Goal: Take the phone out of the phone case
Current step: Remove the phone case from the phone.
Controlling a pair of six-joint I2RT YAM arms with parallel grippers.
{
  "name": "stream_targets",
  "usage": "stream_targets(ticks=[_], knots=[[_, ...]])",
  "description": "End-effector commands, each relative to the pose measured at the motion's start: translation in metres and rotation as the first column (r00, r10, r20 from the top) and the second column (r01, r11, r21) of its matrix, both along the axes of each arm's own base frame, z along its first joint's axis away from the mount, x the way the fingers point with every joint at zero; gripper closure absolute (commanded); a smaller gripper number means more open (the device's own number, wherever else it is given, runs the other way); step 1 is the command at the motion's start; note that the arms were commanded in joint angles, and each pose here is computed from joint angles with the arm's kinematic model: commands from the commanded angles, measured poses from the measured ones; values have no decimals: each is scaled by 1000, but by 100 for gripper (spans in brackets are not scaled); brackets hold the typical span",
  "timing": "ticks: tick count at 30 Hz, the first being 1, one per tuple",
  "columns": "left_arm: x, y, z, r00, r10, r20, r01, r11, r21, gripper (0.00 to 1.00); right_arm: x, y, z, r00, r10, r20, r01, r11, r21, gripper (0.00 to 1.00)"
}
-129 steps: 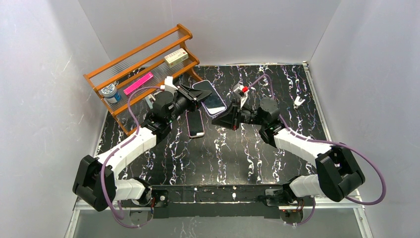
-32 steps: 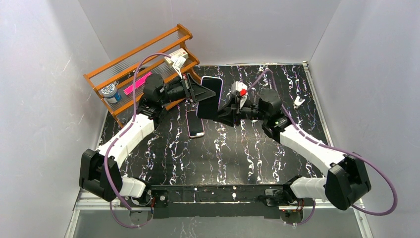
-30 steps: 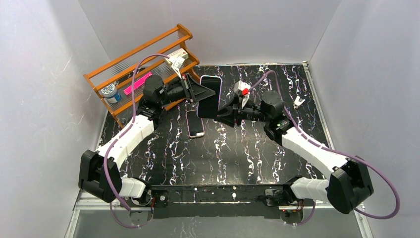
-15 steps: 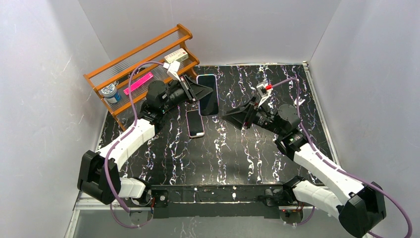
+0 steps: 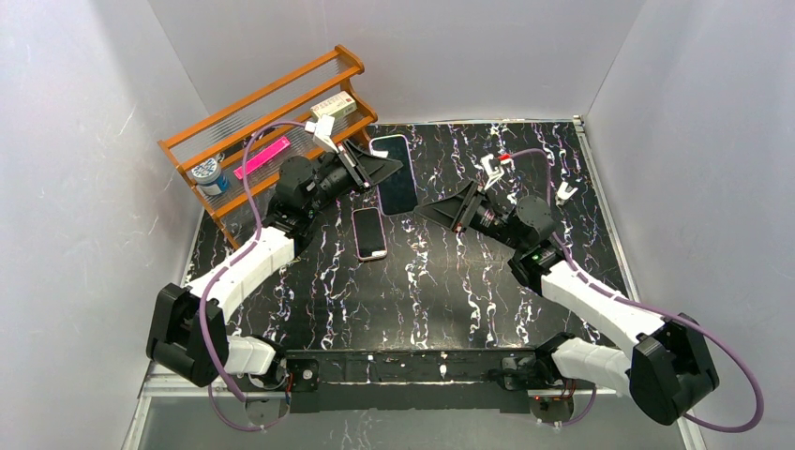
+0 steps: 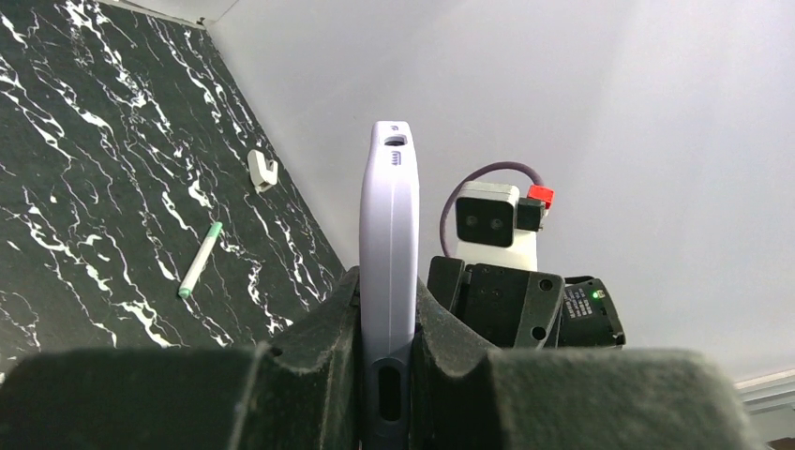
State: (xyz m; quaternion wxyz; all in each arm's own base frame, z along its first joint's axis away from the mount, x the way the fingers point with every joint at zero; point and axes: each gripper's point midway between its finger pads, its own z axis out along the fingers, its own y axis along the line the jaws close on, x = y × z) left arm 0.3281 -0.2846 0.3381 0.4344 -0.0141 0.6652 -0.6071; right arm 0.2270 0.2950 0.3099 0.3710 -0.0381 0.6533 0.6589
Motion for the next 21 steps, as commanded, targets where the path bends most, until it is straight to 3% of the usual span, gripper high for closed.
stream_targets(ticks=[1,13,21], knots=[[-14,4,44,995,4,102,7,994,-105,100,-4,0,22,999,21,29,-23,995,96,50],[-22,4,48,995,6,98,9,989,-149,100,0,-2,16,1000,-2,7,1,995,97,52],[-21,6,48,995,23,99,-8,988,-152,100,-5,-11,8,999,-44,12,43,999,24,49]])
